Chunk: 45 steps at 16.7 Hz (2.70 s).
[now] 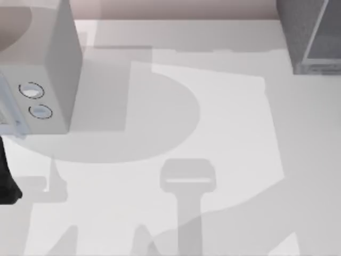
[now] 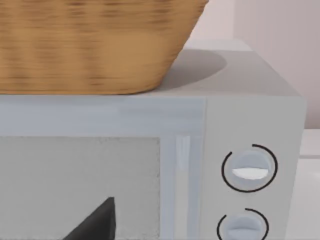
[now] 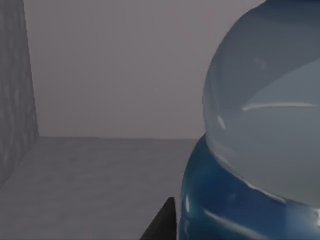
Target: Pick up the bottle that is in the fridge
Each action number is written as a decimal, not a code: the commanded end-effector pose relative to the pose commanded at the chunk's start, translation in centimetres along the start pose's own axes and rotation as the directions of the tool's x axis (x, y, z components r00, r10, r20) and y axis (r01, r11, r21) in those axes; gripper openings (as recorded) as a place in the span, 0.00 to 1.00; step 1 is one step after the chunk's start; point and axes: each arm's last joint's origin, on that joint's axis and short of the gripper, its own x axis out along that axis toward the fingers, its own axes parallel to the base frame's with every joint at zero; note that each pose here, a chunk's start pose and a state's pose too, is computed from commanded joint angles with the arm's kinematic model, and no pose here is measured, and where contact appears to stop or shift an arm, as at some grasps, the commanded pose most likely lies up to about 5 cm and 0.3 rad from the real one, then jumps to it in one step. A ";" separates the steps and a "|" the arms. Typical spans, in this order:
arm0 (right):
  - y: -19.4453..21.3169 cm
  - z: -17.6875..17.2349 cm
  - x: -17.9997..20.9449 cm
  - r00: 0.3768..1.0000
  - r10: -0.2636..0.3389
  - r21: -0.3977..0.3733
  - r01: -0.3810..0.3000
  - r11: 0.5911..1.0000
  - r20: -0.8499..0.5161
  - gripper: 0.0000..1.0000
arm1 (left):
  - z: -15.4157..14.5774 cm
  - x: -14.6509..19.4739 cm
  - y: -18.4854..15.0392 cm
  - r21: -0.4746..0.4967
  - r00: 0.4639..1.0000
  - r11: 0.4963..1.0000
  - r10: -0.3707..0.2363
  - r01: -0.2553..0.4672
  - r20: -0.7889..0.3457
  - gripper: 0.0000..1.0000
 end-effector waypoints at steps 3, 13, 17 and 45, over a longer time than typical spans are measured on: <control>0.0 0.0 0.0 1.000 0.000 0.000 0.000 1.000 0.000 0.00 | 0.0 0.0 0.0 0.000 1.000 1.000 0.000 0.000 0.000 1.00; -0.2 5.0 0.0 1.000 -0.003 0.001 0.003 1.000 0.000 0.00 | 0.0 0.0 0.0 0.000 1.000 1.000 0.000 0.000 0.000 1.00; -0.2 4.9 -0.1 1.000 -0.002 0.003 0.002 1.000 -0.003 0.00 | 0.0 0.0 0.0 0.000 1.000 1.000 0.000 0.000 0.000 1.00; 3.4 11.0 -16.9 1.000 0.002 0.007 -0.002 1.000 -0.009 0.00 | 0.0 0.0 0.0 0.000 1.000 1.000 0.000 0.000 0.000 1.00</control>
